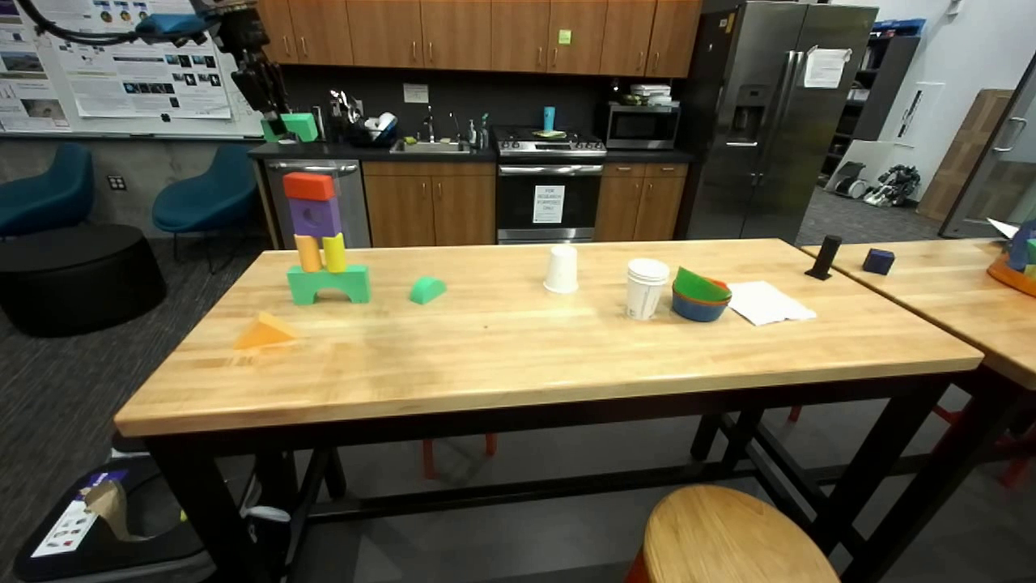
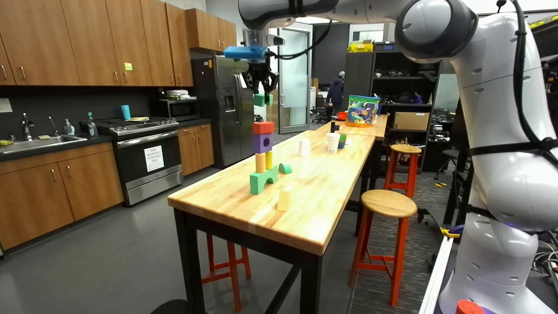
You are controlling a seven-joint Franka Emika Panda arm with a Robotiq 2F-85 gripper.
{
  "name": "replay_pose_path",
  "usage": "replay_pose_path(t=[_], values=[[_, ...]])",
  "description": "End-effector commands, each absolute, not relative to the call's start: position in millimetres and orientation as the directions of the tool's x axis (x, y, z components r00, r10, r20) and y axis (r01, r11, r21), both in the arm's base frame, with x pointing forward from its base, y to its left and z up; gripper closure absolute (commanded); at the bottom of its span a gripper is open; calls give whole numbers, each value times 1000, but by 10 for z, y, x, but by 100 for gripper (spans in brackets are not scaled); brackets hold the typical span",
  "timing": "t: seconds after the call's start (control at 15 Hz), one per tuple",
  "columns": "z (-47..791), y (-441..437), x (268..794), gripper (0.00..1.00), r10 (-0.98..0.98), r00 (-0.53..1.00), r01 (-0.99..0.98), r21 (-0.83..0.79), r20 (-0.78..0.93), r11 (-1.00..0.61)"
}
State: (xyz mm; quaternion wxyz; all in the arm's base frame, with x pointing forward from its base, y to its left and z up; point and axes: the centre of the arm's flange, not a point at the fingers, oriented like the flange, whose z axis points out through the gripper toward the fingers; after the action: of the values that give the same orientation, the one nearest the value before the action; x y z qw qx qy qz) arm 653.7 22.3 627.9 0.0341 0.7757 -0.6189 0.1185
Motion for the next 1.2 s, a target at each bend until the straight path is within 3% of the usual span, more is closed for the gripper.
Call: replay_pose_path(t=[0.0, 1.13], values=[[6246, 205, 6535, 84, -954, 198, -971, -85, 224, -222], [5939, 177, 6713, 84, -957, 203, -977, -21, 208, -212]])
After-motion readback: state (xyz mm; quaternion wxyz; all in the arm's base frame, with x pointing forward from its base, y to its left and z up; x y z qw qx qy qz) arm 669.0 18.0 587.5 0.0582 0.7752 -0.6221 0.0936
